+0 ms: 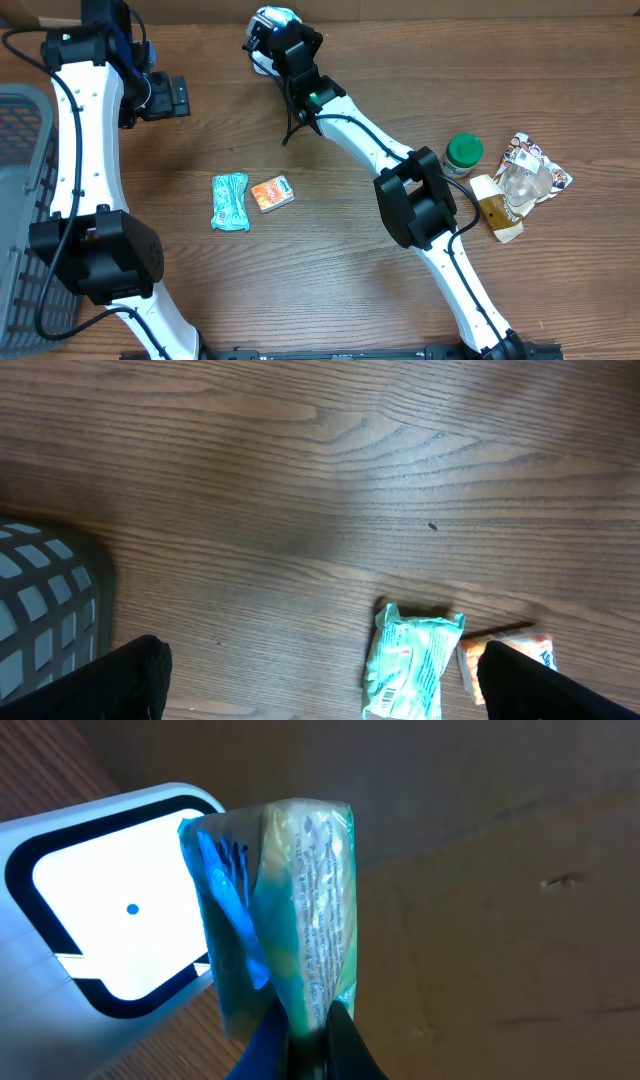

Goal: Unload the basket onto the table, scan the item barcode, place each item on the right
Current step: 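Place the teal pack near the jar on the right and release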

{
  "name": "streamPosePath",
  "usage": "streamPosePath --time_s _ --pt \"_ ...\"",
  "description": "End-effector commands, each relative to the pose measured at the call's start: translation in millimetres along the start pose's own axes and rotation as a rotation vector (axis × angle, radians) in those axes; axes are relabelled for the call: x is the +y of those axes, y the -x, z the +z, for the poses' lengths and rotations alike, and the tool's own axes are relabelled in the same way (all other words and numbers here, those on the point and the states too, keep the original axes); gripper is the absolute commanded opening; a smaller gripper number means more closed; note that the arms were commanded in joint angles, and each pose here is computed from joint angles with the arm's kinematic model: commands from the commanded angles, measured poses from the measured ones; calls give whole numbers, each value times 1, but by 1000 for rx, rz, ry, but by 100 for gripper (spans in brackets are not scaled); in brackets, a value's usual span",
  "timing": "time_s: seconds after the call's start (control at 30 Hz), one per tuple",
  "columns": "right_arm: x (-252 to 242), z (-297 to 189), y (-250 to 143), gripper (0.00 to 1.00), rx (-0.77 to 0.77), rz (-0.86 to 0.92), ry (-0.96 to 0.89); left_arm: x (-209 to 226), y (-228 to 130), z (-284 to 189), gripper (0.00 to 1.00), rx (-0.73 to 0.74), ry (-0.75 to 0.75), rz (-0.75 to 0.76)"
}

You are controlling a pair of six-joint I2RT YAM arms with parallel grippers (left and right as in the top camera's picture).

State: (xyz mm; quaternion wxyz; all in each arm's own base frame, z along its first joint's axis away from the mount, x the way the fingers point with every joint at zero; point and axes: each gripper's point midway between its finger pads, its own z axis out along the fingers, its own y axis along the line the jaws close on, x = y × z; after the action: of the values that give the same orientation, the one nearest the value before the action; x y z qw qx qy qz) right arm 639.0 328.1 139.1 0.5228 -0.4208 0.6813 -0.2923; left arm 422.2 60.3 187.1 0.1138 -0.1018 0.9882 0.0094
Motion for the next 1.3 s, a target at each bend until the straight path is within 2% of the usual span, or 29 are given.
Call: streamPosePath --time_s 0.0,0.13,0.3,0.4,0.47,0.53,0.57,0.7,0.97,1.03,1.17,1.27 --pt "-3 -4 12 4 -25 -2 -10 -1 0 -11 100 -27 -6 26" --pt "-11 -18 29 4 -47 119 -10 -1 0 -11 100 -27 -6 26" --pt "-50 -49 42 4 -28 277 25 -1 0 -11 100 -27 -6 26" --pt "-80 -93 55 4 -21 459 147 -1 0 -11 100 -27 -6 26" --pt "-101 -139 61 4 6 685 285 -1 0 -11 100 -27 -6 26" --pt "-113 -175 59 4 52 821 382 -1 0 -11 100 -27 -6 26" --pt "-124 -205 48 4 114 891 437 -1 0 -11 100 -27 -6 26" --pt "-151 -238 6 4 270 1043 432 -1 0 -11 100 -27 -6 26" --pt "-161 -250 -135 4 739 1252 406 -1 0 -11 100 -27 -6 26" --pt "-157 -252 -187 4 901 1301 367 -1 0 -11 100 -27 -6 26" --pt "-133 -254 -244 4 1085 1370 398 -1 0 -11 100 -27 -6 26" --pt "-110 -252 -270 4 1163 1429 445 -1 0 -11 100 -27 -6 26"
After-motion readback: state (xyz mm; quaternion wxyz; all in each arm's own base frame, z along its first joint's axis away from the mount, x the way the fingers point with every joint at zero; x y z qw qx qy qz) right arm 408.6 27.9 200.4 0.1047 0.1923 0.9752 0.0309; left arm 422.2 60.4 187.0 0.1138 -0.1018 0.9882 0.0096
